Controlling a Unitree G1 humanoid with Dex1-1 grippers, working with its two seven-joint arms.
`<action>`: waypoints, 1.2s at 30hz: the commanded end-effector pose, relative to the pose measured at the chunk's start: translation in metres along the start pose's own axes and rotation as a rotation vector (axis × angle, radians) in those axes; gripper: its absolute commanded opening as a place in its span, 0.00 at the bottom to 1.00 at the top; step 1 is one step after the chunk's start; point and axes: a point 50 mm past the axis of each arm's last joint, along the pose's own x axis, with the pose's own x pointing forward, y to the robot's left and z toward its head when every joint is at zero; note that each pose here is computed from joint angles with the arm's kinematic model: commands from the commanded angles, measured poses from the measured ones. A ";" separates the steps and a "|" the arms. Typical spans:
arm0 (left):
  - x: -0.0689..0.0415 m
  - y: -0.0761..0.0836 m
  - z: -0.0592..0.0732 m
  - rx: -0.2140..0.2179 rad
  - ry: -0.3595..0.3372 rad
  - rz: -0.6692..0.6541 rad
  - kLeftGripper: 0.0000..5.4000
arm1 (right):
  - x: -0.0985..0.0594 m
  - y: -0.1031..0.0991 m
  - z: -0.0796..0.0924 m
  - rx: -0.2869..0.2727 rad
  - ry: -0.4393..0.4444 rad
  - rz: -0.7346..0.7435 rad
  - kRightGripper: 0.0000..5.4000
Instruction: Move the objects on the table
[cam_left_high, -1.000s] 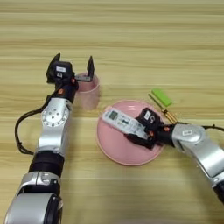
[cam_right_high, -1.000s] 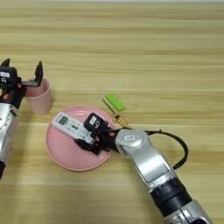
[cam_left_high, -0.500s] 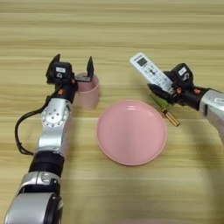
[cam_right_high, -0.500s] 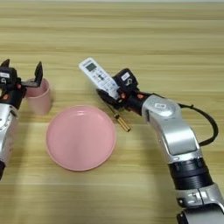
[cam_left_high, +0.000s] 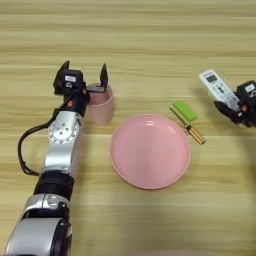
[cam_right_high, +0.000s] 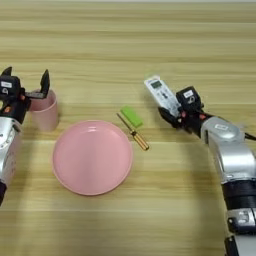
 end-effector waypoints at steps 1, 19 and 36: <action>0.003 -0.002 0.003 0.010 -0.015 -0.006 1.00 | 0.008 0.004 -0.012 0.018 0.035 0.011 0.54; 0.002 -0.002 0.003 0.010 -0.021 -0.007 1.00 | 0.021 0.009 -0.032 0.051 0.087 -0.006 0.54; 0.002 -0.001 0.003 0.012 -0.020 -0.007 1.00 | 0.022 0.014 -0.035 0.053 0.099 0.018 0.54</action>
